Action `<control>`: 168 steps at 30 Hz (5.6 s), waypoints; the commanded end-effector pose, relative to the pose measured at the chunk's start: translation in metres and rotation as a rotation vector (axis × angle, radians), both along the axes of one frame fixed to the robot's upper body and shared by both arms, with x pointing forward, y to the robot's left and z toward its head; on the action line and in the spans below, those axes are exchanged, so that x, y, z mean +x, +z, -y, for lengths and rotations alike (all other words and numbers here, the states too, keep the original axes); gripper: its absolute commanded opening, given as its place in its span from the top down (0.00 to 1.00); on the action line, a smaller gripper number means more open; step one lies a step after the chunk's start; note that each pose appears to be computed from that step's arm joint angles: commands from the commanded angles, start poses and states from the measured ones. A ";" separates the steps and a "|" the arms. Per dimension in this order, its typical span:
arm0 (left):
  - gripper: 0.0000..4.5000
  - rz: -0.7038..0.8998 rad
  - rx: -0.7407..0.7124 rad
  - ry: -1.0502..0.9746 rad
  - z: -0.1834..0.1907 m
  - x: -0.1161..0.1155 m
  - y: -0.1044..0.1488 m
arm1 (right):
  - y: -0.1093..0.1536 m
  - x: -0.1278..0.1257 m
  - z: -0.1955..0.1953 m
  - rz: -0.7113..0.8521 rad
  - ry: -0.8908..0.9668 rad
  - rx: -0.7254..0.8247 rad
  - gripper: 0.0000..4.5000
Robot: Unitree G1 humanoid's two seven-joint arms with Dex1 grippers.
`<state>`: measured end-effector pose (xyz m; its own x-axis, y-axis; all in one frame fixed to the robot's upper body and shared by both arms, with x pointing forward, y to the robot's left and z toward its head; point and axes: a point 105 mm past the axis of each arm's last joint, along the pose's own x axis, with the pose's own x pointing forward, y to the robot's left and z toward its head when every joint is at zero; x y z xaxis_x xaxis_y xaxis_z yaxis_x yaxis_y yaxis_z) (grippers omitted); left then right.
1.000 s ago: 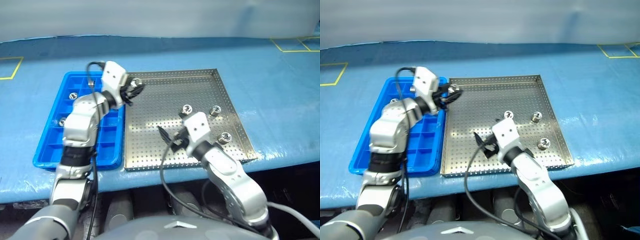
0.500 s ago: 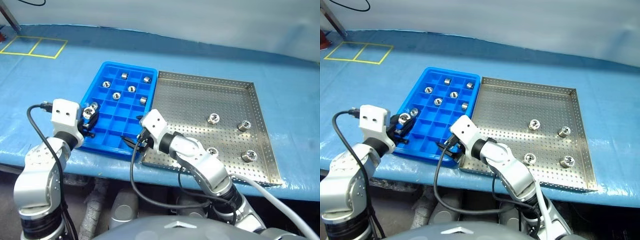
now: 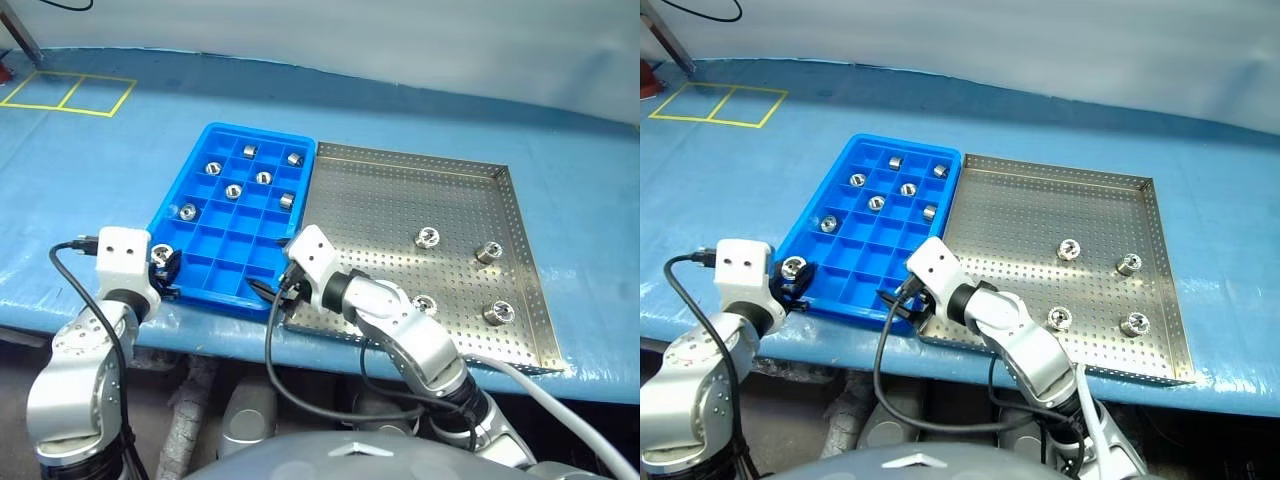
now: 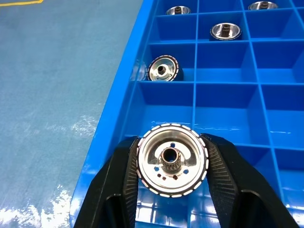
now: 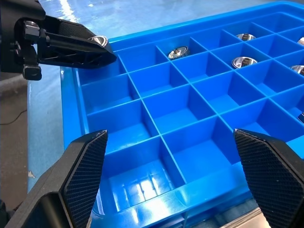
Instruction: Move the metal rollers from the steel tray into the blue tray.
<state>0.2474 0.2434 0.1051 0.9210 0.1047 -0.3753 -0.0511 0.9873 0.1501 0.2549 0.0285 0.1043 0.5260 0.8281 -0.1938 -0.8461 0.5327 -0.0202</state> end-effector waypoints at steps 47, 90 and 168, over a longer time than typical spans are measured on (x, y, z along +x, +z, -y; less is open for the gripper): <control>0.40 0.212 -0.139 -1.168 0.222 0.098 0.050 | 0.009 -0.019 0.127 0.067 -0.409 -0.094 0.00; 0.01 0.015 0.219 -1.330 0.309 0.131 -0.025 | 0.010 -0.022 0.127 0.061 -0.537 -0.050 0.00; 0.33 -0.005 0.083 -0.022 0.012 0.028 -0.004 | 0.019 0.003 0.001 0.060 -0.060 0.061 0.00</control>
<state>0.2737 0.2317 0.0880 0.9001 0.1126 -0.4209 -0.0183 0.9750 0.2216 0.2591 0.0262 0.1081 0.5810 0.7944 -0.1774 -0.8097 0.5861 -0.0272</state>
